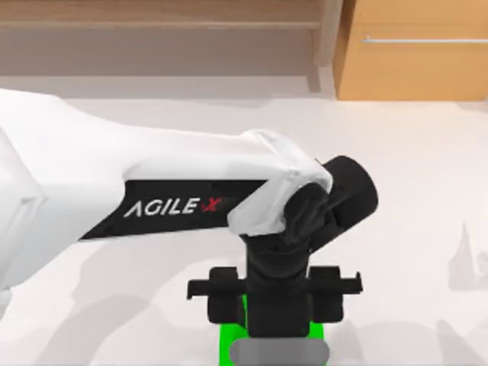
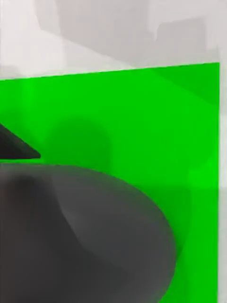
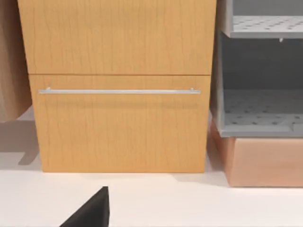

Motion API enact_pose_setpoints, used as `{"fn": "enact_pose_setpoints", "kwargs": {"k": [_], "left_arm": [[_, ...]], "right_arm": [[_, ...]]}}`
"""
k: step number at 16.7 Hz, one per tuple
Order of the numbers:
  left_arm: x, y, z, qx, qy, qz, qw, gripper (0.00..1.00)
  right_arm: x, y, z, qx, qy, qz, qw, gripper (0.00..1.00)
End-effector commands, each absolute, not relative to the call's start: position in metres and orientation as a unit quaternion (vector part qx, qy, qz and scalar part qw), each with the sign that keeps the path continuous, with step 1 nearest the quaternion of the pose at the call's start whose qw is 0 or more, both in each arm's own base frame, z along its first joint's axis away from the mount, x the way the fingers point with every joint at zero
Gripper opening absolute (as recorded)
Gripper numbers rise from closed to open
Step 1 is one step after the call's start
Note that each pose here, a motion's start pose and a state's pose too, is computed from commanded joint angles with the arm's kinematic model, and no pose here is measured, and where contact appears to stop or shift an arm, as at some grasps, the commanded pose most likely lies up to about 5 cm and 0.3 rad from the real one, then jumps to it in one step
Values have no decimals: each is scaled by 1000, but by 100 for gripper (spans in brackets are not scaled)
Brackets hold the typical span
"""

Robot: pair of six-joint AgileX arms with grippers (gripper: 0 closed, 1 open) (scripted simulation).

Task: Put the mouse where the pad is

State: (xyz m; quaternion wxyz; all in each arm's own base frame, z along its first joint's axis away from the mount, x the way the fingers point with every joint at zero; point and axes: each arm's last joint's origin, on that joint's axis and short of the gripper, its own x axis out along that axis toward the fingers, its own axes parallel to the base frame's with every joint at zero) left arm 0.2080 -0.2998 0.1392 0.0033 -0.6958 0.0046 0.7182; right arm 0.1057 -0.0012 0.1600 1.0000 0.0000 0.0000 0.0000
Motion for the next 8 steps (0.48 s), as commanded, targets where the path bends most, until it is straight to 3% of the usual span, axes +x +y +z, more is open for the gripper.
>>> {"fn": "enact_pose_setpoints", "kwargs": {"k": [2,8], "left_arm": [[208,-300,139,-696,5,718,3,98],[208,-300,139,-696,5,718,3,100]], "right_arm": [[106,-1,160,0,0,0,1000,100],[106,-1,160,0,0,0,1000,100]]}}
